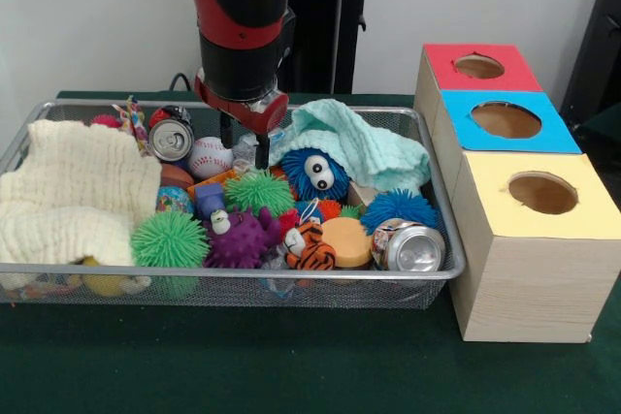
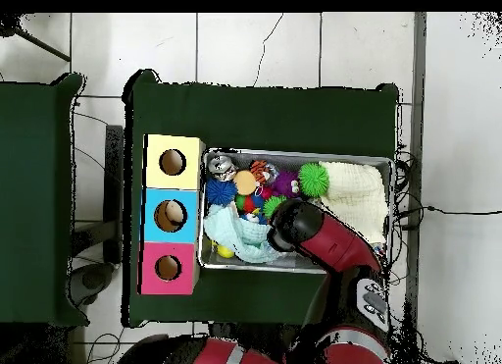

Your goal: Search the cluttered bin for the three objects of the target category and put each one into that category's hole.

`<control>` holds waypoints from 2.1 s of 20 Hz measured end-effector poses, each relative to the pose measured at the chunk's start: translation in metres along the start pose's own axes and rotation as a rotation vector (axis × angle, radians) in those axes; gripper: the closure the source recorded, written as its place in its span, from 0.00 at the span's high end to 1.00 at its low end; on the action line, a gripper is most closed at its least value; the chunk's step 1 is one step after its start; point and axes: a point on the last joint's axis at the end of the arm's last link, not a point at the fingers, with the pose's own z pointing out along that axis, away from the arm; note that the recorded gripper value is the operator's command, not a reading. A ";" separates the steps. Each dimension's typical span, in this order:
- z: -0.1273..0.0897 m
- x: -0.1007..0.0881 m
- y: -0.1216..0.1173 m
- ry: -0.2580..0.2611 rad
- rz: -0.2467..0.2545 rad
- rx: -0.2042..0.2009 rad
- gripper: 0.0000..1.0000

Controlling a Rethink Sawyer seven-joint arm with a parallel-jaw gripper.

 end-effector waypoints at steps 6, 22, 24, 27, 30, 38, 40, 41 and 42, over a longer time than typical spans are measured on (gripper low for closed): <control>0.010 0.000 0.000 -0.002 0.010 0.002 1.00; 0.033 -0.005 -0.003 -0.058 0.014 0.017 1.00; 0.033 -0.005 -0.003 -0.058 0.015 0.017 1.00; 0.033 -0.005 -0.003 -0.058 0.017 0.016 1.00; 0.033 -0.005 -0.003 -0.058 0.017 0.016 1.00; 0.031 -0.005 -0.003 -0.061 0.017 0.015 1.00; 0.030 -0.006 -0.002 -0.063 0.017 0.014 1.00; 0.029 -0.006 -0.002 -0.064 0.017 0.013 1.00; 0.028 -0.006 -0.003 -0.065 0.020 0.012 1.00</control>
